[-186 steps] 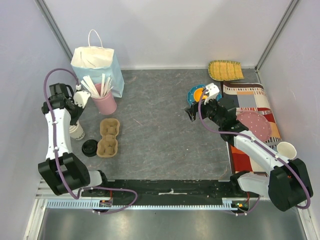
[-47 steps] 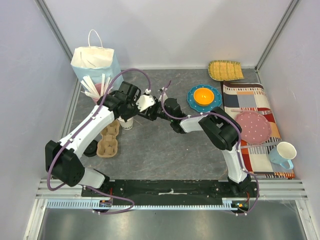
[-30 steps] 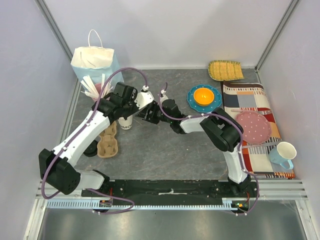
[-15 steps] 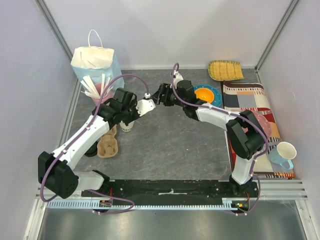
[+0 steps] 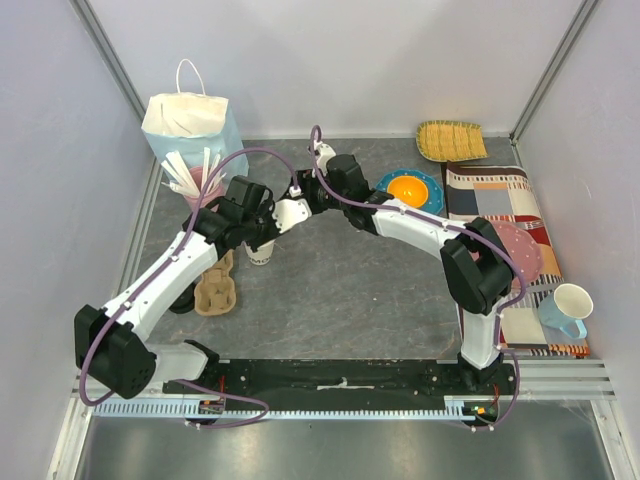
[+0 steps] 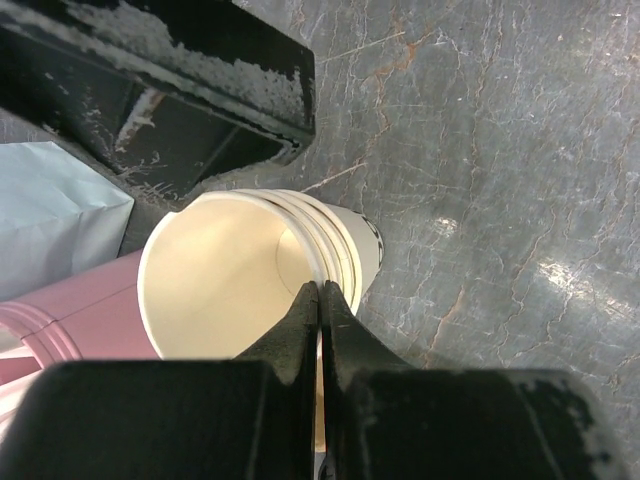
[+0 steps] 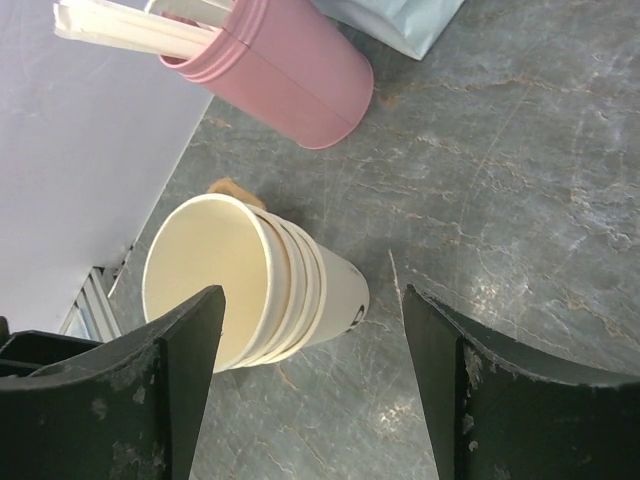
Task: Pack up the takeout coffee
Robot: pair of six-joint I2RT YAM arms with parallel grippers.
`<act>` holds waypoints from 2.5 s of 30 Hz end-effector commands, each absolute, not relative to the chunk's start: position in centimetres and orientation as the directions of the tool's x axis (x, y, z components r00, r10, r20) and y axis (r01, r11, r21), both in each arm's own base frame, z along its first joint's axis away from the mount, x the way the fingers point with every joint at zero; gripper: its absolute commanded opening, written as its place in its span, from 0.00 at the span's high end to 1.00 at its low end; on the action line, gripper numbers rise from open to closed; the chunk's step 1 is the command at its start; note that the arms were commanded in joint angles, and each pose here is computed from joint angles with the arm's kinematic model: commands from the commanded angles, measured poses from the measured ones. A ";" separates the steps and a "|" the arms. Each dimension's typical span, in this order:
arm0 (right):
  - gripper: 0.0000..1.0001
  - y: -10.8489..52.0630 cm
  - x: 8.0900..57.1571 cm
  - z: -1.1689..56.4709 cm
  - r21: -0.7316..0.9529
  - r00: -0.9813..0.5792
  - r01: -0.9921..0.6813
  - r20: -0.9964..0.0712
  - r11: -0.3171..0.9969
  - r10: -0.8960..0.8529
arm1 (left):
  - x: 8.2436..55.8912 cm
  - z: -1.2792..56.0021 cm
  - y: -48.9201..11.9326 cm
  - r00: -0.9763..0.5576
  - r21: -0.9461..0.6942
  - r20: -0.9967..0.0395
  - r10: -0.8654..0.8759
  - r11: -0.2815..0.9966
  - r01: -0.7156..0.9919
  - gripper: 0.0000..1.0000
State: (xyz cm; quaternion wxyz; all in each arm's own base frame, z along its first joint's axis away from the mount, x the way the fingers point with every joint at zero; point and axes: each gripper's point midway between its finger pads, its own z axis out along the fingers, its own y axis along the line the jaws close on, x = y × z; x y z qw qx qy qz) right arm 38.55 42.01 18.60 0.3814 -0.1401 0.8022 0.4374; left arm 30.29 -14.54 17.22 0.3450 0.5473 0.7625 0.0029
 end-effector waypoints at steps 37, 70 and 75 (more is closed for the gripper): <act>0.40 47.2 38.2 19.2 0.081 -0.368 -0.746 -0.877 0.661 -0.307 | 31.8 26.8 -0.8 -0.527 0.115 -0.823 0.212 0.970 0.212 0.53; 1.00 45.2 37.9 22.4 0.095 -0.361 -0.767 -0.882 0.634 -0.304 | 32.5 22.2 -7.0 -0.376 -0.011 -0.882 0.284 0.785 0.620 0.41; 1.00 46.3 37.0 24.4 0.146 -0.351 -0.811 -0.896 0.566 -0.273 | 33.3 21.6 -6.9 -0.439 -0.068 -0.862 0.252 0.802 0.594 0.39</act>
